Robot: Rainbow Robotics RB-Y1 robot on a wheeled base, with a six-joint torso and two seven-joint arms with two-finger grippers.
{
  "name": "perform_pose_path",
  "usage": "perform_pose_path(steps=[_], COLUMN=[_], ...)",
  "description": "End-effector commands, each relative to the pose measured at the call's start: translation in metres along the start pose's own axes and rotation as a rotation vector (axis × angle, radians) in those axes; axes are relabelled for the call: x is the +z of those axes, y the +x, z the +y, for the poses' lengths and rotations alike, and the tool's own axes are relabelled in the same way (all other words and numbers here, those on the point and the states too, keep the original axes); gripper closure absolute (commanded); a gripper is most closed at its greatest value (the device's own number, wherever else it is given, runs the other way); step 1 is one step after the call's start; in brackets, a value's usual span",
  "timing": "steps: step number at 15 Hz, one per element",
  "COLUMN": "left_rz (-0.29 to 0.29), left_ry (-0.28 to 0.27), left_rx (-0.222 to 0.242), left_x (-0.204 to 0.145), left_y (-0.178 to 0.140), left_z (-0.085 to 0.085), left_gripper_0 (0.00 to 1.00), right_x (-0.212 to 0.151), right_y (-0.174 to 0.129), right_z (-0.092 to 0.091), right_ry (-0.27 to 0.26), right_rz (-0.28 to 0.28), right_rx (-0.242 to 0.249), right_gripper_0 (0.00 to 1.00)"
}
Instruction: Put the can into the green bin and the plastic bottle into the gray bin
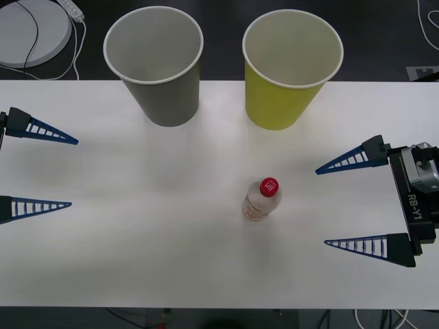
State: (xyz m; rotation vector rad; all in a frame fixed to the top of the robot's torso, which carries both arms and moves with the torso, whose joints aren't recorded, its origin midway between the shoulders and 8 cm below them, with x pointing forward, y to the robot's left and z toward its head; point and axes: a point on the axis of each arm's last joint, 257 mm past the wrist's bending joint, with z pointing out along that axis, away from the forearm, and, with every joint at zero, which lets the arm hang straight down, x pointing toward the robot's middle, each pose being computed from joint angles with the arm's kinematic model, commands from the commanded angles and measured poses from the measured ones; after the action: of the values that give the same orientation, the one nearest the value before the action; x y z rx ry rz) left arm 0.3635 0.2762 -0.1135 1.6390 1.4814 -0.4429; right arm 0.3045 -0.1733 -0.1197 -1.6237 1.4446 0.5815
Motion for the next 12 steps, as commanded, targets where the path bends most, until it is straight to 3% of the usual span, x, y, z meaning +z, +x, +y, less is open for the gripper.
perform_pose_path(steps=[1, 4, 12], left_rz=[0.000, 0.000, 0.000], left_ry=[0.000, 0.000, 0.000], left_rx=[0.000, 0.000, 0.000], left_x=[0.000, 0.000, 0.000], left_y=[0.000, 0.000, 0.000], left_z=[0.000, 0.000, 0.000], left_gripper_0=[0.00, 0.00, 0.00], right_x=[0.000, -0.002, -0.009], right_y=[0.000, 0.004, 0.016], right_z=[0.000, -0.003, -0.020], right_ry=[0.000, 0.012, 0.153], right_rz=[0.000, 0.000, -0.026], right_rx=[0.000, 0.018, 0.066], right_gripper_0=[0.00, 0.00, 0.00])
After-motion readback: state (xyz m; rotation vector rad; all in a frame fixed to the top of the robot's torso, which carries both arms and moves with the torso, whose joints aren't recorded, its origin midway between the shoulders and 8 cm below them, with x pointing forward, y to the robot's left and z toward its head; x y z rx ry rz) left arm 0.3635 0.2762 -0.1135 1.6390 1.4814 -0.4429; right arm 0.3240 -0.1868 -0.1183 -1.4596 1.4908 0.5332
